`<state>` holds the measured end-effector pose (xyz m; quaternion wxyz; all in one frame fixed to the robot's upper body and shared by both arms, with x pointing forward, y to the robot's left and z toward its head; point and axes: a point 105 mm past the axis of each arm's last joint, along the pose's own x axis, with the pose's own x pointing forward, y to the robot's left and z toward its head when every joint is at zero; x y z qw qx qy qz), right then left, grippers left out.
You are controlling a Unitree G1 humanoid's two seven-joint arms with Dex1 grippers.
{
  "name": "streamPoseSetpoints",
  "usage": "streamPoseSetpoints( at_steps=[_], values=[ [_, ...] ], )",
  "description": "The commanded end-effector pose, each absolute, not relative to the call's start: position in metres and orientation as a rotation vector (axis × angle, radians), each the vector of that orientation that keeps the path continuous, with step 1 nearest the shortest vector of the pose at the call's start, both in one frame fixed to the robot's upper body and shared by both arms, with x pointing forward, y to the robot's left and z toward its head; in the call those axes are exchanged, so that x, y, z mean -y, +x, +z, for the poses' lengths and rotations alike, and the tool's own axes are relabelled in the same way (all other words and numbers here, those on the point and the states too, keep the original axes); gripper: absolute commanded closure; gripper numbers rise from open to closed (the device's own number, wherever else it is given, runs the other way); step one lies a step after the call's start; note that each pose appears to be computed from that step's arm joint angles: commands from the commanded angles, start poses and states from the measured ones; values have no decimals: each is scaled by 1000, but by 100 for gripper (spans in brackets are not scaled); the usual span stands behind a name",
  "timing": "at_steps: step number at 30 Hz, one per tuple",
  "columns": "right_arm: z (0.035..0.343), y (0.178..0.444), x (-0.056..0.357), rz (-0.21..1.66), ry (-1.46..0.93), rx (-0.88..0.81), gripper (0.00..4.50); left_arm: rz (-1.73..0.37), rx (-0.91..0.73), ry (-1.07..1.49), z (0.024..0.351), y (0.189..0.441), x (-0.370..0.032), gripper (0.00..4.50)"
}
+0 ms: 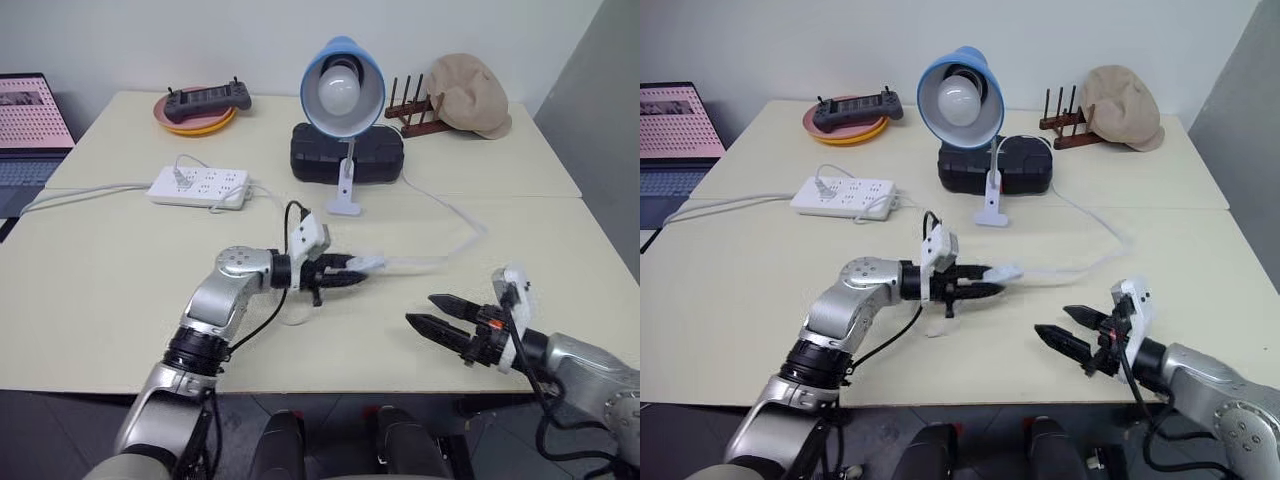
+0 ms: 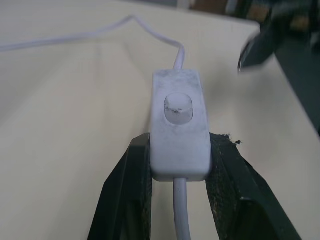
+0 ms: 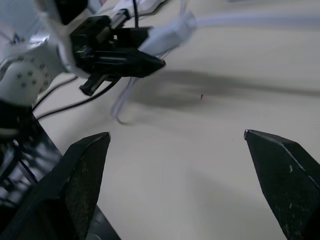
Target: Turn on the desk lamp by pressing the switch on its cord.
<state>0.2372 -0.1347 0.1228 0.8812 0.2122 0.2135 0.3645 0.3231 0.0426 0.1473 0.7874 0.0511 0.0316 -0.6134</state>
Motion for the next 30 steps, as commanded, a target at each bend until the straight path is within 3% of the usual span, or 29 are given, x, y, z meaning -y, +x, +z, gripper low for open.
streamPoseSetpoints(
  at_steps=[1,8,23,26,30],
  values=[
    [134,249,131,696,573,-440,0,-1293,-9,50,160,316,-35,341],
    [158,276,106,680,796,-426,0,-1272,16,75,155,306,-21,341],
    [160,285,94,675,834,-470,0,-1283,13,103,151,300,-21,341],
    [160,284,94,676,833,-471,50,-1284,13,104,151,300,-21,341],
    [160,284,95,680,826,-469,152,-1285,16,105,151,302,-20,341]
  ],
)
